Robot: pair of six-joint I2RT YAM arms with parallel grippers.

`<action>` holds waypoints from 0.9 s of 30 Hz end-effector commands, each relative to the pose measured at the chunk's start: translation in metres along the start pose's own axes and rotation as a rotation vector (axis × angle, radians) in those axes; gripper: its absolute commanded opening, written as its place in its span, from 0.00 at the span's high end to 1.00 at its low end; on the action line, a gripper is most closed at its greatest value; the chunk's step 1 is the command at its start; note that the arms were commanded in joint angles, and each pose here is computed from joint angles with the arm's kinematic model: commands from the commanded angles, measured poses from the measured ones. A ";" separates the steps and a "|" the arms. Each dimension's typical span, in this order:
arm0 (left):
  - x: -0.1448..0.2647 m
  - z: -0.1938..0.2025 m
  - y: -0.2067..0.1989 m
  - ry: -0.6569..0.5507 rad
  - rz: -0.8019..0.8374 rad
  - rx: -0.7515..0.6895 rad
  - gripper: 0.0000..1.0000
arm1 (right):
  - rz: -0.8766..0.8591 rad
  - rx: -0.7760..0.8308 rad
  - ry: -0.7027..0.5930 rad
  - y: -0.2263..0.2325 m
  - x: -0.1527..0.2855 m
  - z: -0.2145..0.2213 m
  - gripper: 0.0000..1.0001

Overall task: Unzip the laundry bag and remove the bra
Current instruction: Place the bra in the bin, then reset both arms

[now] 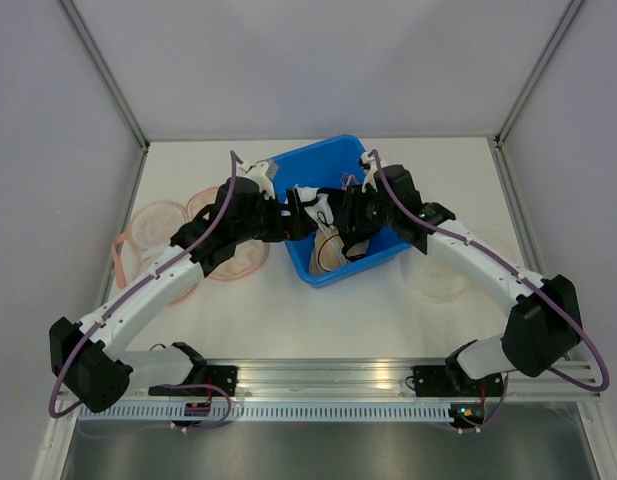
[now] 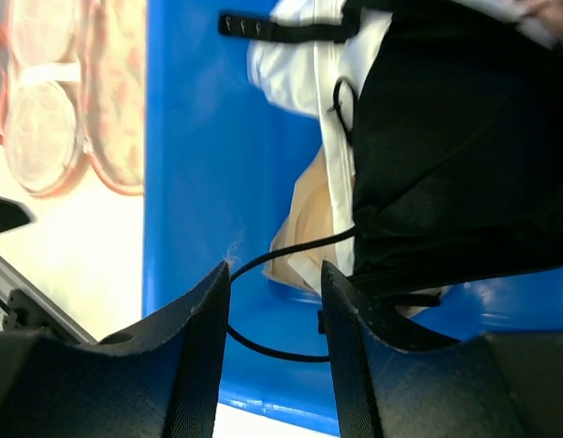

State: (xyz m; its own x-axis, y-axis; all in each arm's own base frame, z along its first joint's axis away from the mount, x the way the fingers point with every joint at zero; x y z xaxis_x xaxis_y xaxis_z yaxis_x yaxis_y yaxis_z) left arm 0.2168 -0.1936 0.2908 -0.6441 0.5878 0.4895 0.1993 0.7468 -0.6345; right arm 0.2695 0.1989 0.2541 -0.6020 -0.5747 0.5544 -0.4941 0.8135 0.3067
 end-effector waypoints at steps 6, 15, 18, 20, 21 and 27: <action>0.008 -0.005 -0.010 -0.032 0.078 0.027 0.01 | 0.048 -0.013 0.107 0.012 -0.069 0.047 0.51; 0.020 -0.006 -0.013 -0.049 0.106 0.012 0.01 | 0.162 0.019 0.092 0.011 -0.058 0.037 0.51; 0.027 -0.006 -0.015 -0.054 0.127 0.001 0.01 | 0.137 0.016 0.019 0.020 -0.023 0.019 0.48; 0.032 -0.007 -0.017 -0.057 0.141 -0.003 0.01 | 0.089 0.014 -0.010 0.025 -0.003 0.019 0.38; 0.037 -0.007 -0.018 -0.065 0.155 -0.005 0.01 | 0.057 0.013 -0.002 0.026 0.001 0.025 0.33; 0.059 -0.005 -0.025 -0.063 0.243 -0.025 0.01 | 0.019 -0.002 -0.124 0.033 0.056 0.021 0.02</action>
State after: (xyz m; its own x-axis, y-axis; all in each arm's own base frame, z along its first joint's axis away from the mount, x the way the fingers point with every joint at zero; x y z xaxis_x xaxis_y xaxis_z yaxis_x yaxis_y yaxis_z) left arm 0.1887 -0.1800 0.3263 -0.6456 0.6782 0.3511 0.3114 0.6536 -0.6898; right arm 0.2221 0.2016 0.2734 -0.6833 -0.5545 0.4750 -0.4812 0.8313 0.2783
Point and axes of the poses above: each gripper's point midway between its finger pads, its own x axis back along the fingers, its own y axis along the line the jaws close on, z = x × y, the point moved 10 cm from there along x, back along the fingers, and after that the axes turned 10 degrees about x, right-handed, at the moved point
